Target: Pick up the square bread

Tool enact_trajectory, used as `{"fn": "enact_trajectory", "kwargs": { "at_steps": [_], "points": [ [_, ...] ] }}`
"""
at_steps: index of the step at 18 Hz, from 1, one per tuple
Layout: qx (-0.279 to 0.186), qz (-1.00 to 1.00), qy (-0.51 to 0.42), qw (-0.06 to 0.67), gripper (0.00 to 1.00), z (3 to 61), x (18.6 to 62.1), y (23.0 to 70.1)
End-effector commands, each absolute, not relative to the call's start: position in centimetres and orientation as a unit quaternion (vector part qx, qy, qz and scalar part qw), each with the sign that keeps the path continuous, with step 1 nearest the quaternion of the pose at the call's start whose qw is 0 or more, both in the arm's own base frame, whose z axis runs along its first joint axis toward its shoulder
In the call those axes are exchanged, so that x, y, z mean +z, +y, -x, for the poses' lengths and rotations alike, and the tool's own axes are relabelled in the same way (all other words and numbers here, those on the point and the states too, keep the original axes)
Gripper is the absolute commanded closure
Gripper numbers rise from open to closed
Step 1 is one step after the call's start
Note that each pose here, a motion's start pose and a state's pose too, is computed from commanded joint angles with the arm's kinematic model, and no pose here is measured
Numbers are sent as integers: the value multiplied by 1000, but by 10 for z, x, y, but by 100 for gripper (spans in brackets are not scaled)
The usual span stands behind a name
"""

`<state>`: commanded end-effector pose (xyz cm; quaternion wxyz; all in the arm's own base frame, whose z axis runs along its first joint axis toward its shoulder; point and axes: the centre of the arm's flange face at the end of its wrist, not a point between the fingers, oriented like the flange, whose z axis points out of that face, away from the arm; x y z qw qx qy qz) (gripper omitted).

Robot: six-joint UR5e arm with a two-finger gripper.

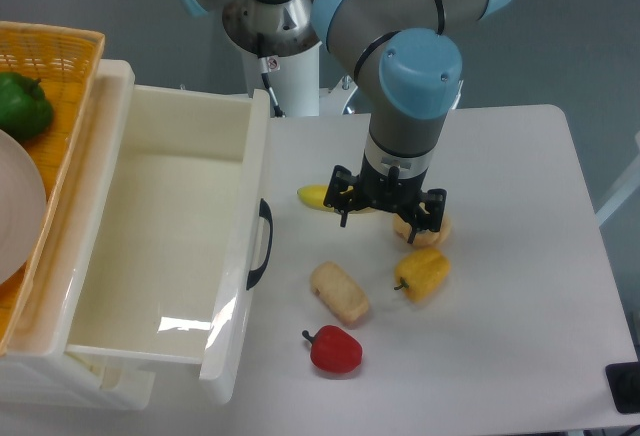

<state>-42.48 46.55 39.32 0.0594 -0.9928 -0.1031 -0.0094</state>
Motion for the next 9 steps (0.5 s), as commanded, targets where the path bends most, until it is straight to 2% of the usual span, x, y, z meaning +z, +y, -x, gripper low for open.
{"fn": "enact_trajectory", "kwargs": {
  "at_steps": [9],
  "points": [
    [-20,989,-133,56,0,420,378,465]
  ]
}}
